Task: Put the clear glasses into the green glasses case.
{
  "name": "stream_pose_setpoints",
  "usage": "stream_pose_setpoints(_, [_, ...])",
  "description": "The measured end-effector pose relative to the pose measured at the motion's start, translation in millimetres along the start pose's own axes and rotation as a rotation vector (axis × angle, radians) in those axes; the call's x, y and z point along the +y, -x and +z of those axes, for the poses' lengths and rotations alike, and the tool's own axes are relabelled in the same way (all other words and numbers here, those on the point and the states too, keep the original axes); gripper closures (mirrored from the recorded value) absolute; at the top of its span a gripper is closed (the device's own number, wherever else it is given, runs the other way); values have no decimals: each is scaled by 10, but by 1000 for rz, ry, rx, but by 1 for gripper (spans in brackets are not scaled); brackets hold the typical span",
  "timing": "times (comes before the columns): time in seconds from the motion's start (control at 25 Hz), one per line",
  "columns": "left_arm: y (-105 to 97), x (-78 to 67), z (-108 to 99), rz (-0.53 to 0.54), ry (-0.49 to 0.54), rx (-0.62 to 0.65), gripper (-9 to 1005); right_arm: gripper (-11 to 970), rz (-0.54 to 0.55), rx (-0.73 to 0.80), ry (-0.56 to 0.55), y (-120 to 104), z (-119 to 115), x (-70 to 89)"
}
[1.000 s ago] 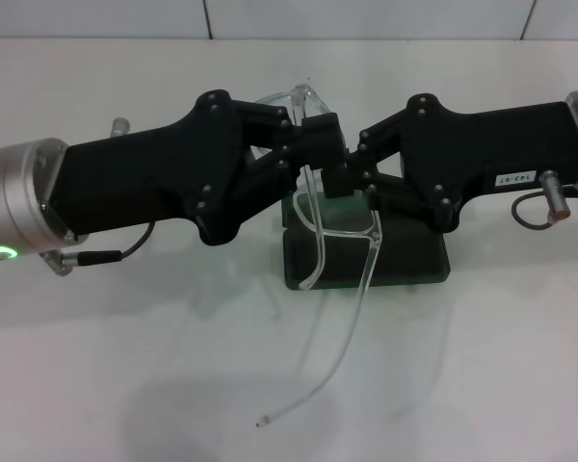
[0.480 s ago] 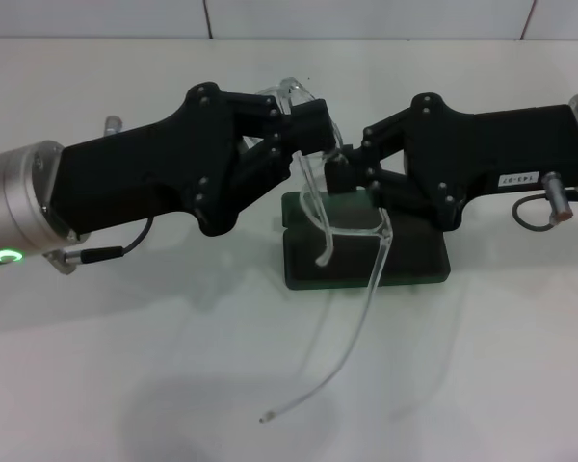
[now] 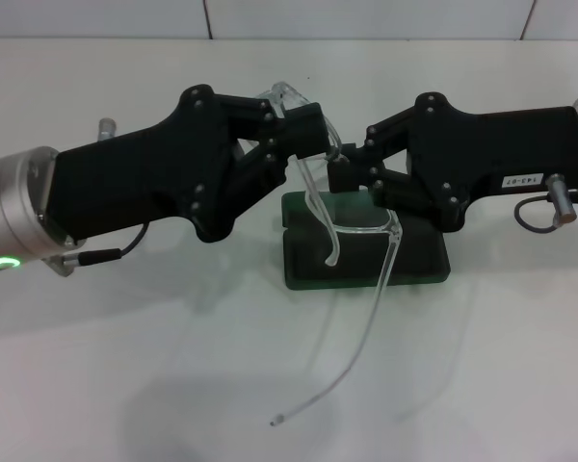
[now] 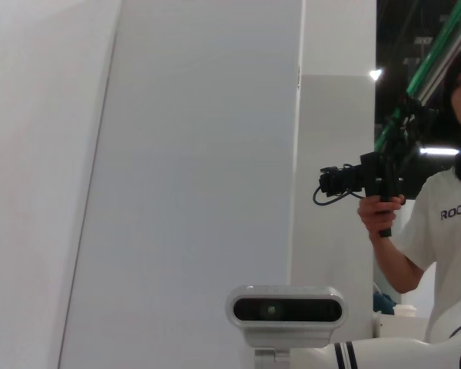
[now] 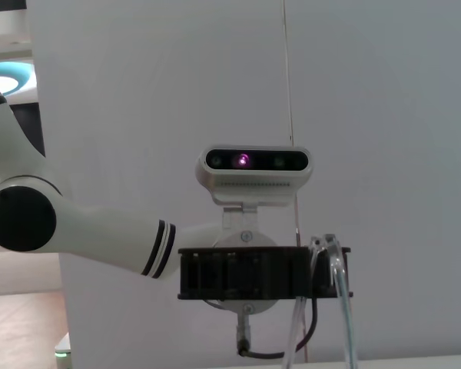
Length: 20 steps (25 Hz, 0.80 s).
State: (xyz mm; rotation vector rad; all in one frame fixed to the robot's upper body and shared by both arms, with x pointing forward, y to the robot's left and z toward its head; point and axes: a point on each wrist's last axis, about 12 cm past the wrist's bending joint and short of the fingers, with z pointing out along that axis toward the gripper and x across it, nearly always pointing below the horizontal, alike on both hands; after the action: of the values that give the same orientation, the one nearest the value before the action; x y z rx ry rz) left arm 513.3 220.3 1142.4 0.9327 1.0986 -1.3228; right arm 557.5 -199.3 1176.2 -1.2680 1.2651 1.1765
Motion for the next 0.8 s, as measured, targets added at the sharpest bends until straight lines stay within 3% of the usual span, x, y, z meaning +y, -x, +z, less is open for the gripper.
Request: stream_pose_setpoints(0.8, [-18, 9, 29, 55, 16, -51, 949, 876, -5, -47, 14, -15, 6, 14])
